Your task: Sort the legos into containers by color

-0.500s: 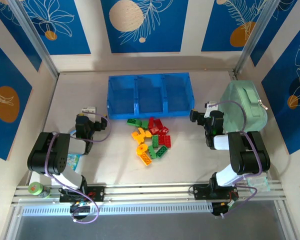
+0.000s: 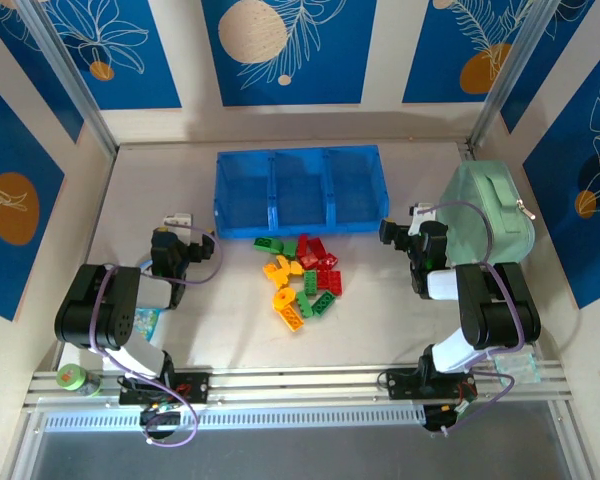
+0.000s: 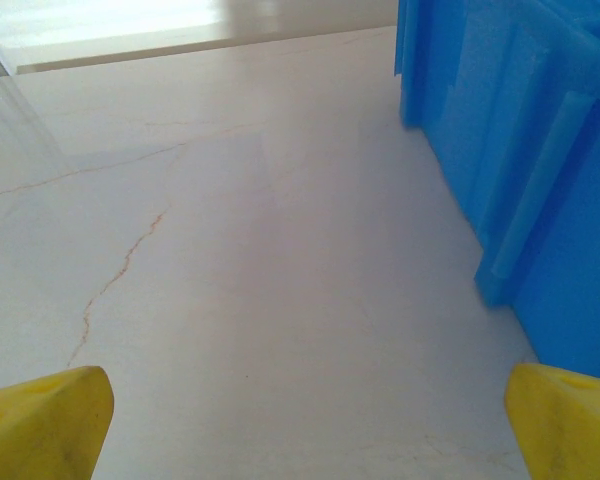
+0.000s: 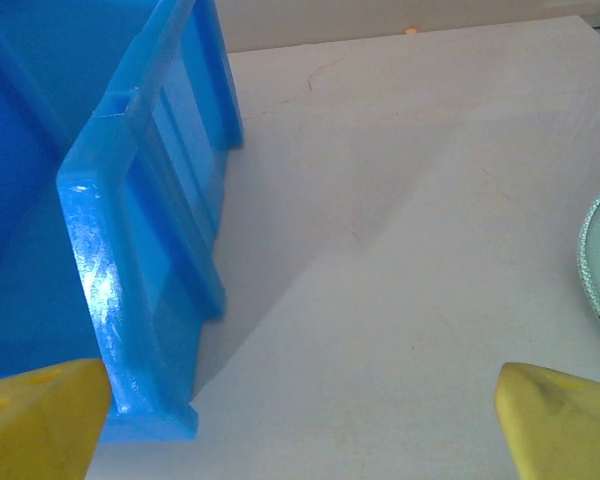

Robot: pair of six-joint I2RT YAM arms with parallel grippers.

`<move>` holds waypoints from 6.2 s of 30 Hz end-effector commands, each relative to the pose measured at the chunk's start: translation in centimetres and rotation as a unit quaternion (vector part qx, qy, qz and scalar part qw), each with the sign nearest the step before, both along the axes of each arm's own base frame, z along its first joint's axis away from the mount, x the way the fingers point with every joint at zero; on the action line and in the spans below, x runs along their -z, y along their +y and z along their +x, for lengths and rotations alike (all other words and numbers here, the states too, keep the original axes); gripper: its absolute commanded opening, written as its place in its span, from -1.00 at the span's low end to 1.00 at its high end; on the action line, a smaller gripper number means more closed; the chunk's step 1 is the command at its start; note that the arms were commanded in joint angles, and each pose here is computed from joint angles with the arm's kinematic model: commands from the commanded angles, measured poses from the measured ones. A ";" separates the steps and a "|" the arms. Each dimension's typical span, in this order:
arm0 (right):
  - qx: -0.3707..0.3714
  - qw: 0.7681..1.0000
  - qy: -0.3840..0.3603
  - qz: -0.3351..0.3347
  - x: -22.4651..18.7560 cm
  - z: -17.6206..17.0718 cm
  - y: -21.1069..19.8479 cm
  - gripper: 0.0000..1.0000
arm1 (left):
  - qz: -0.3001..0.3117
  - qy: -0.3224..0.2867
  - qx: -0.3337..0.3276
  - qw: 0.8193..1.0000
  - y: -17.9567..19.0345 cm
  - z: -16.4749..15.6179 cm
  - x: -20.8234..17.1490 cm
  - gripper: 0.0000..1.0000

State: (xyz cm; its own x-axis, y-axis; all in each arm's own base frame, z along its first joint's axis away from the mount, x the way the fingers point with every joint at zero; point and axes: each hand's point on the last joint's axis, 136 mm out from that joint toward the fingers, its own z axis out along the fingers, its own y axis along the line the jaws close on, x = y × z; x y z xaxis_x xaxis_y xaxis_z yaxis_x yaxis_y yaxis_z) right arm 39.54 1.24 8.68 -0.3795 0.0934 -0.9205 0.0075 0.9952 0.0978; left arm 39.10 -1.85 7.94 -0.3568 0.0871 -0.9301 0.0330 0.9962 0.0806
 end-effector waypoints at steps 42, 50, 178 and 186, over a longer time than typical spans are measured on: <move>-0.056 0.958 0.164 0.227 -10.1 -7.8 8.1 0.98 | -0.055 0.030 -0.032 0.997 -4.2 -5.6 -15.4 1.00; -0.077 0.967 0.208 0.129 -9.5 -10.5 11.1 0.98 | -0.045 0.148 0.046 0.987 -11.1 -10.2 -11.8 1.00; -0.133 0.950 0.261 0.114 -4.3 -14.7 16.0 0.50 | -0.098 0.335 0.013 0.937 -16.8 -6.1 0.4 -0.45; -0.134 0.946 0.273 0.110 -4.0 -15.1 15.9 0.50 | -0.106 0.300 0.026 0.948 -16.8 -1.8 -4.3 -0.47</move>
State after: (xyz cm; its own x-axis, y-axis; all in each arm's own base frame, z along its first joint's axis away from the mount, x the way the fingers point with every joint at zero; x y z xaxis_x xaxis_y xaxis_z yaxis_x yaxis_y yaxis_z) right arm 24.80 17.40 12.94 -0.8221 0.0862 -0.5628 -0.1422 0.9260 0.3496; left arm 36.26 -19.29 10.98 -0.8292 -0.0726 -0.5543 0.0427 0.9804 -0.1923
